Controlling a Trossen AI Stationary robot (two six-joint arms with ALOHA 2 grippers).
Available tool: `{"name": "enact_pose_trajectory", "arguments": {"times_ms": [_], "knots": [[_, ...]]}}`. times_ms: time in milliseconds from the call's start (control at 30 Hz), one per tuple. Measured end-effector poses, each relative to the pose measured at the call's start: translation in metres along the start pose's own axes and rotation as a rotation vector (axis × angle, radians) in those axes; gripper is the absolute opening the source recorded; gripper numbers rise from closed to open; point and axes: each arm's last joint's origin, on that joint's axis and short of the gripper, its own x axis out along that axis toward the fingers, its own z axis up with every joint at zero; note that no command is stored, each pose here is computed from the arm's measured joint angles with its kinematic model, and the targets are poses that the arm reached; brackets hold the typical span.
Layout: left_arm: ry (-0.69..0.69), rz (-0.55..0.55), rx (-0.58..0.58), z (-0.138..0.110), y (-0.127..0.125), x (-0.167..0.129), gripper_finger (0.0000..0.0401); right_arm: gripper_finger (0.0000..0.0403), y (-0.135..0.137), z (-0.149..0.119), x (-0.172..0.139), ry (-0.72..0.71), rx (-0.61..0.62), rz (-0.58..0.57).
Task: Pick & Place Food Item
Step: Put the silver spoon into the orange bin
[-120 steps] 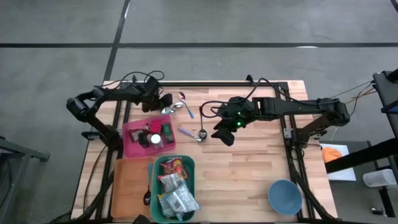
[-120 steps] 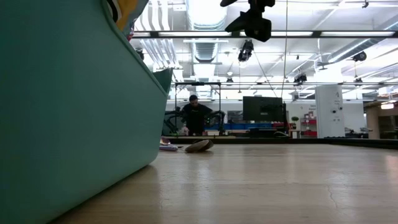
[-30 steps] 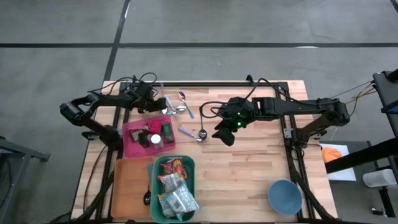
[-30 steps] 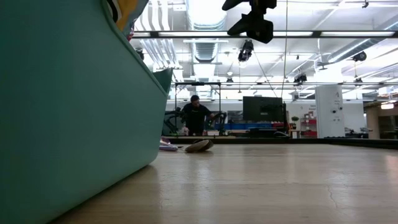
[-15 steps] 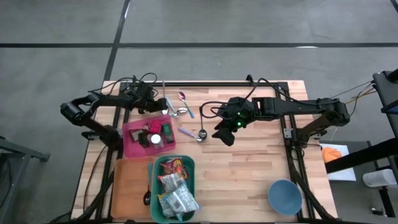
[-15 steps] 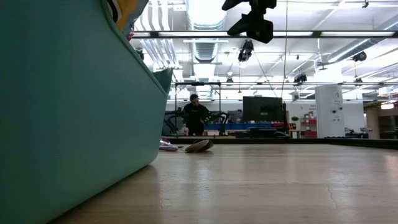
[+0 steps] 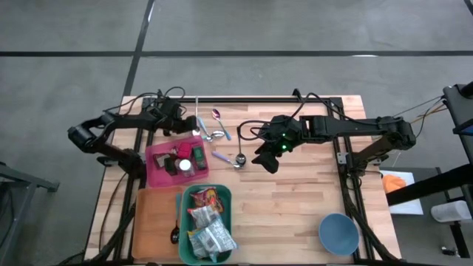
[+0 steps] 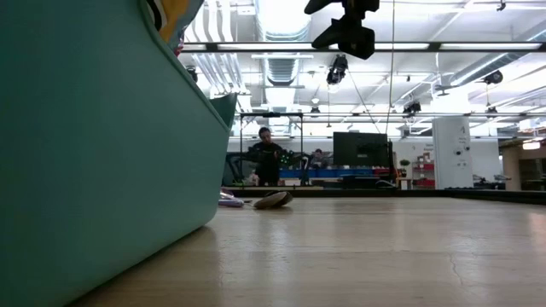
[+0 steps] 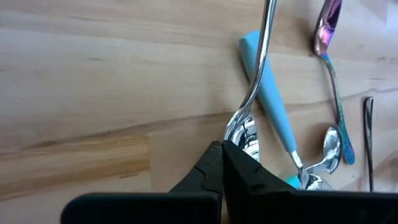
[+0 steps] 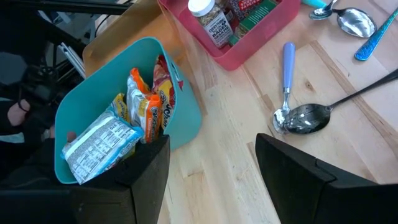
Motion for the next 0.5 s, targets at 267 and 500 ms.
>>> {"name": "enact_pose_trajectory", "arguments": {"times_ms": [267, 500], "knots": [[-0.046, -0.017, -0.014, 0.002, -0.004, -0.007, 0.0001, 0.0233, 0.000, 0.000, 0.000, 0.000, 0.000, 0.000], [-0.132, -0.039, 0.043, 0.006, -0.011, -0.019, 0.0000, 0.0233, 0.000, 0.000, 0.000, 0.000, 0.000, 0.001]]}}
